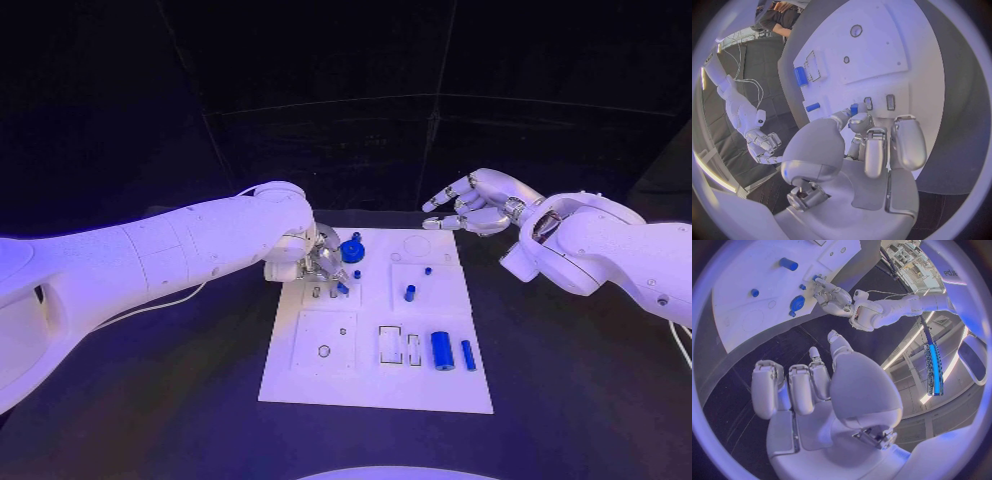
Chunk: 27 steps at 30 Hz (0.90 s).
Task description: Assemble the parts on the task board
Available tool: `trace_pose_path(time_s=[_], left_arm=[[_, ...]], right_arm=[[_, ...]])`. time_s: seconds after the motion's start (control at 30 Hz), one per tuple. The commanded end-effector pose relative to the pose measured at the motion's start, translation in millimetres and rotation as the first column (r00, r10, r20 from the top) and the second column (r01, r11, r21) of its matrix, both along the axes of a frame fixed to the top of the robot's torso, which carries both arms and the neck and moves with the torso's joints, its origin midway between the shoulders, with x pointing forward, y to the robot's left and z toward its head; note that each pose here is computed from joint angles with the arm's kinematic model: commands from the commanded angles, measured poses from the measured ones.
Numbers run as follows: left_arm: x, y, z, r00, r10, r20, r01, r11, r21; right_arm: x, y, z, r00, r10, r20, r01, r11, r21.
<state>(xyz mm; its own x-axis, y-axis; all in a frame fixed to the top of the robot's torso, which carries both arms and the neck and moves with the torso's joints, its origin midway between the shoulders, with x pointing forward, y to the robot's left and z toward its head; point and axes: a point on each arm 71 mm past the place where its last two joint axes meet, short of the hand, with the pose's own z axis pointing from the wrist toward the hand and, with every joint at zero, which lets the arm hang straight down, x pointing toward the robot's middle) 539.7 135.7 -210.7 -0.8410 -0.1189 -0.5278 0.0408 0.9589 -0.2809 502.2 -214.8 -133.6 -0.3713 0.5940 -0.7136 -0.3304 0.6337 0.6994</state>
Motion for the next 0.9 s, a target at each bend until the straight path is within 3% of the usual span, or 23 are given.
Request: trace_pose_path(time_s=[0.03, 0.4, 0.63, 0.9], left_arm=[[1.2, 2.1, 2.1, 0.999, 0.043, 0.018, -0.042, 0.998, -0.043], [-3.9, 14.9, 6.2, 0.985, 0.141, 0.097, -0.128, 0.983, -0.133], [-10.4, 22.6, 6.4, 0.976, 0.176, 0.125, -0.154, 0.973, -0.17], [-21.6, 31.4, -2.9, 0.973, 0.192, 0.126, -0.17, 0.971, -0.166]], right_arm=[[0.6, 1, 1.5, 1.0, 0.003, 0.012, -0.003, 1.0, -0.006], [2.8, -2, 1.3, 1.0, -0.012, 0.02, 0.012, 1.0, -0.013], [3.4, -4, 1.1, 1.0, -0.018, 0.019, 0.018, 1.0, -0.015], [4.0, -5, 0.7, 1.0, -0.02, 0.017, 0.02, 1.0, -0.018]])
